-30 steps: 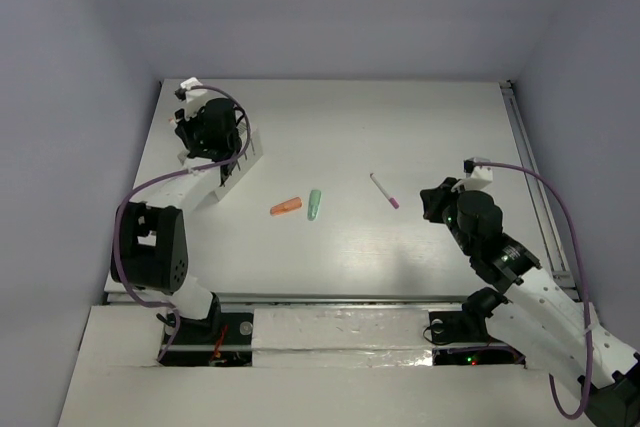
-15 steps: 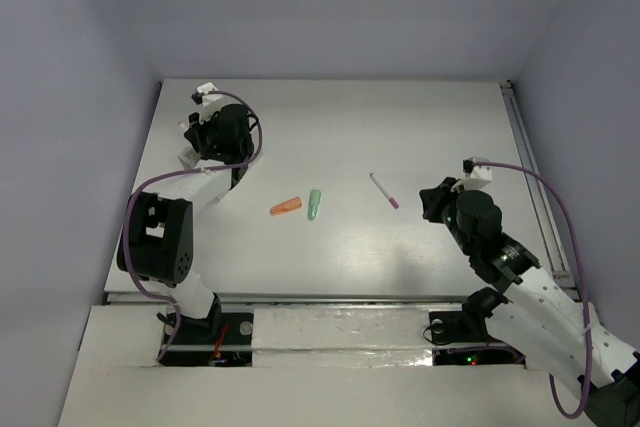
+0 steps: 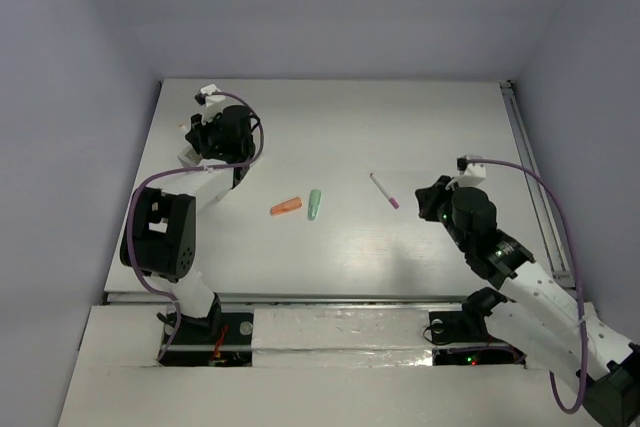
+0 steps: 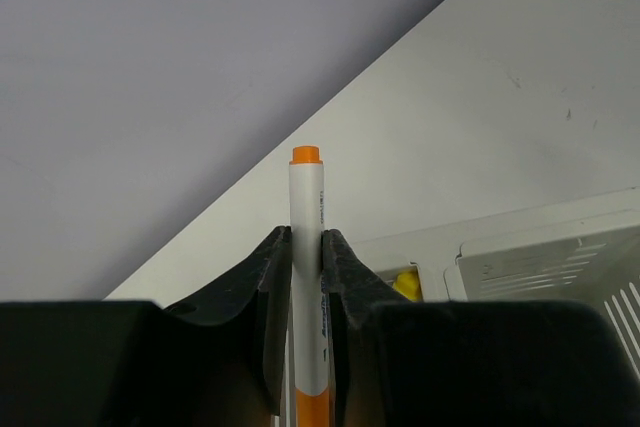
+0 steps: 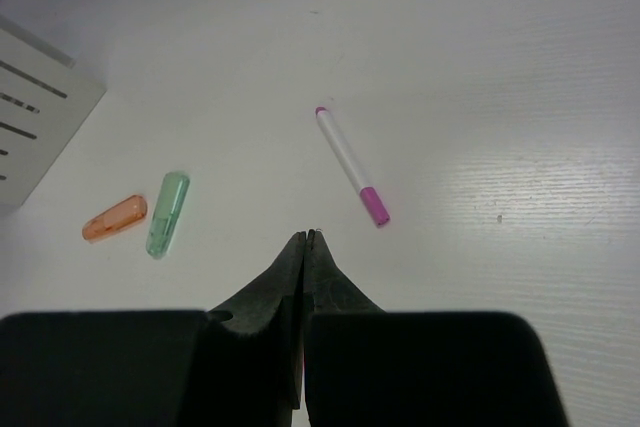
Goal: Sort the stationery into containers
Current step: Place the pen in the storage box, then pick up the pen from the center of the board, then place the pen in the storage box.
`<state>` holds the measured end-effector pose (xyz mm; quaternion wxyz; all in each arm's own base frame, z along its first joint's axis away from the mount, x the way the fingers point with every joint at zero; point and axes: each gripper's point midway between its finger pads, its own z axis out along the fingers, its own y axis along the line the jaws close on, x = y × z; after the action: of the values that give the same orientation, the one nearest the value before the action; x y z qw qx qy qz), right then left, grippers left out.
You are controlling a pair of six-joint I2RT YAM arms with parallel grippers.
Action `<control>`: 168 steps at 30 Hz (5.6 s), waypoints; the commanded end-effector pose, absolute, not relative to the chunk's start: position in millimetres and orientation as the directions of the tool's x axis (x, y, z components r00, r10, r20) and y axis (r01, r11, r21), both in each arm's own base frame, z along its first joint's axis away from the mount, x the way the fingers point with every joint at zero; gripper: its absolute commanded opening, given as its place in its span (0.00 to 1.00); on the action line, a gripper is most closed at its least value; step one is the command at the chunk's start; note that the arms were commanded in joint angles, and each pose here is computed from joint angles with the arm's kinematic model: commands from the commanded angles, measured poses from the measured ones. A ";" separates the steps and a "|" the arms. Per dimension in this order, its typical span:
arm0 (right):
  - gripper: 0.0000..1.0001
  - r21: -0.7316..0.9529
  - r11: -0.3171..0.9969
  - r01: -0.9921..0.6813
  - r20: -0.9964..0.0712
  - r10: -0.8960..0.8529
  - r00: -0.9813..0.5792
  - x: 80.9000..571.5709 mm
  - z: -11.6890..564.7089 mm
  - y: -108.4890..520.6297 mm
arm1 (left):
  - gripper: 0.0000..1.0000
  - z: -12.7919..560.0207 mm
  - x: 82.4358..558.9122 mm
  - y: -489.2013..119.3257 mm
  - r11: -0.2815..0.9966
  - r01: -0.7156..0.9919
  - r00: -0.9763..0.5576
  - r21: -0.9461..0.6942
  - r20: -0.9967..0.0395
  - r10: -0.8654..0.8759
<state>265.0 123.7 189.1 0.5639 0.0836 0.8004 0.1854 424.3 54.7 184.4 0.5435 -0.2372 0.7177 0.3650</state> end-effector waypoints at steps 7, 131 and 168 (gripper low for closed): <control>0.03 0.369 0.916 -0.155 -0.860 0.274 -0.430 276.8 175.0 149.8 | 0.28 215.2 425.7 49.1 0.643 -0.750 -0.193 0.152 -0.981 0.008; 0.00 0.434 0.897 -0.082 -0.881 0.404 -0.247 262.1 213.7 102.0 | 0.00 297.4 449.8 7.9 0.824 -0.552 -0.054 -0.125 -0.981 -0.185; 0.00 0.444 0.891 -0.099 -0.871 0.404 -0.279 268.9 201.5 112.7 | 0.00 215.7 439.8 83.6 0.618 -0.773 -0.174 0.142 -0.985 0.009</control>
<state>263.1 110.0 188.7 0.5735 0.0972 0.7892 0.1970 440.9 81.2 207.3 0.5686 -0.2640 0.7058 0.3299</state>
